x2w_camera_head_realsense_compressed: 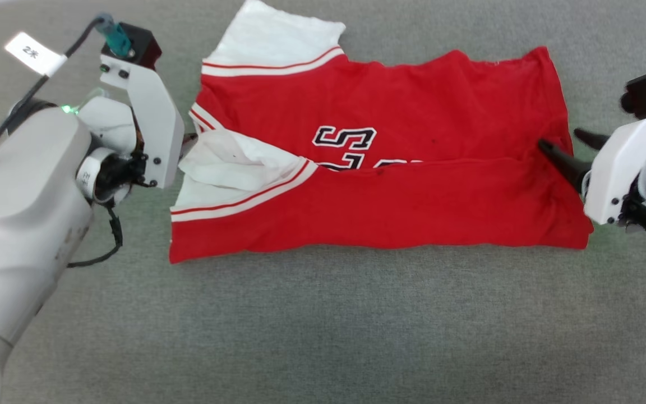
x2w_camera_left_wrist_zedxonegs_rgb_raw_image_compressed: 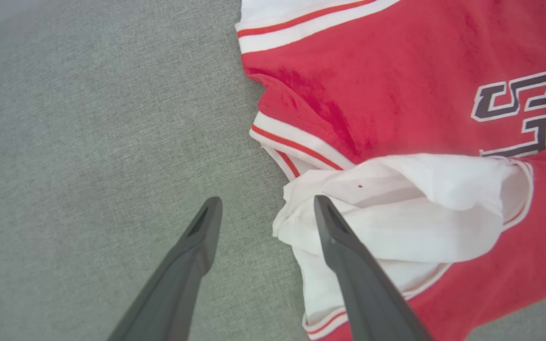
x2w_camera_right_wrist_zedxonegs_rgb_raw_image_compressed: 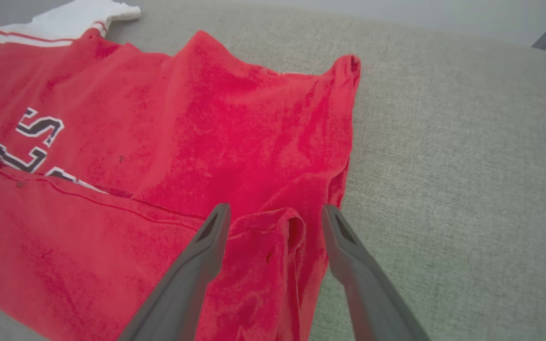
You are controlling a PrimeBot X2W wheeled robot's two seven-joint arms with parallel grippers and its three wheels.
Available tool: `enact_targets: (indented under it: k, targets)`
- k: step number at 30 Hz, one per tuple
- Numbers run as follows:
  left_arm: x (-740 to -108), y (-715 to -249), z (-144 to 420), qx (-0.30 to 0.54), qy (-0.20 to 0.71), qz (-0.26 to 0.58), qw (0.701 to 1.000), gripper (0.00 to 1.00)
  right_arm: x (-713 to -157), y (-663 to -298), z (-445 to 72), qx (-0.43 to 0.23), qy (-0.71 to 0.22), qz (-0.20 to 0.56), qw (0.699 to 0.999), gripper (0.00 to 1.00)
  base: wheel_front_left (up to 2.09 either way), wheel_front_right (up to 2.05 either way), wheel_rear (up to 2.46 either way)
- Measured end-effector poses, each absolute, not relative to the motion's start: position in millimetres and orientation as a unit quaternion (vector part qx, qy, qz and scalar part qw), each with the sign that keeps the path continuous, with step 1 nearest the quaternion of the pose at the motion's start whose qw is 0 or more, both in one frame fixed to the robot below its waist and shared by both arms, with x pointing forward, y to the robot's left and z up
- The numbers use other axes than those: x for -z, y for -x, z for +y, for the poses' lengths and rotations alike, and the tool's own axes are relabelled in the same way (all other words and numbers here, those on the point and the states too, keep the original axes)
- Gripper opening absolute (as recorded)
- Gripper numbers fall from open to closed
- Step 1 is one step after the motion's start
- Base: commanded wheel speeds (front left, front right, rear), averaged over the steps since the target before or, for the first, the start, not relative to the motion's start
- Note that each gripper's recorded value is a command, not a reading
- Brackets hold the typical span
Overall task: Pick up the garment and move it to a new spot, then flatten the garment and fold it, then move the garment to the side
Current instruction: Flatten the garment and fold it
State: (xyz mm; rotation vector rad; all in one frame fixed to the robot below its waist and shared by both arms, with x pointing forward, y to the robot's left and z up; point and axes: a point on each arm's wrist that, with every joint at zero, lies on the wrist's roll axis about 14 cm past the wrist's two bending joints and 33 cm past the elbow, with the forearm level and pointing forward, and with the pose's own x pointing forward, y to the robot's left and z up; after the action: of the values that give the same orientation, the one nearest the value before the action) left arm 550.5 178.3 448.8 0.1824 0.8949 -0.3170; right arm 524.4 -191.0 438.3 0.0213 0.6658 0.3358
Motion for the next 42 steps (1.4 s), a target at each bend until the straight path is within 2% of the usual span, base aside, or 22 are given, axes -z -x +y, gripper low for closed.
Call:
enact_targets:
  k: [11,21,29,42]
  targets:
    - [-464,-497,179,0.140,-0.052,0.467,0.871,1.00,-510,-535,-206,-0.136,-0.042,0.139,0.980,1.00,0.00,0.00,0.00]
    - [-455,-452,178,0.131,-0.014,0.501,0.855,1.00,-555,-519,-227,-0.088,-0.041,0.002,0.995,1.00,0.00,0.00,0.00]
    - [-429,-443,174,0.115,0.032,0.536,0.836,1.00,-558,-492,-232,-0.050,-0.061,-0.012,0.997,1.00,0.00,0.00,0.00]
    - [-395,-462,181,0.085,0.060,0.551,0.828,1.00,-548,-469,-239,-0.022,-0.074,0.021,0.997,1.00,0.00,0.00,0.00]
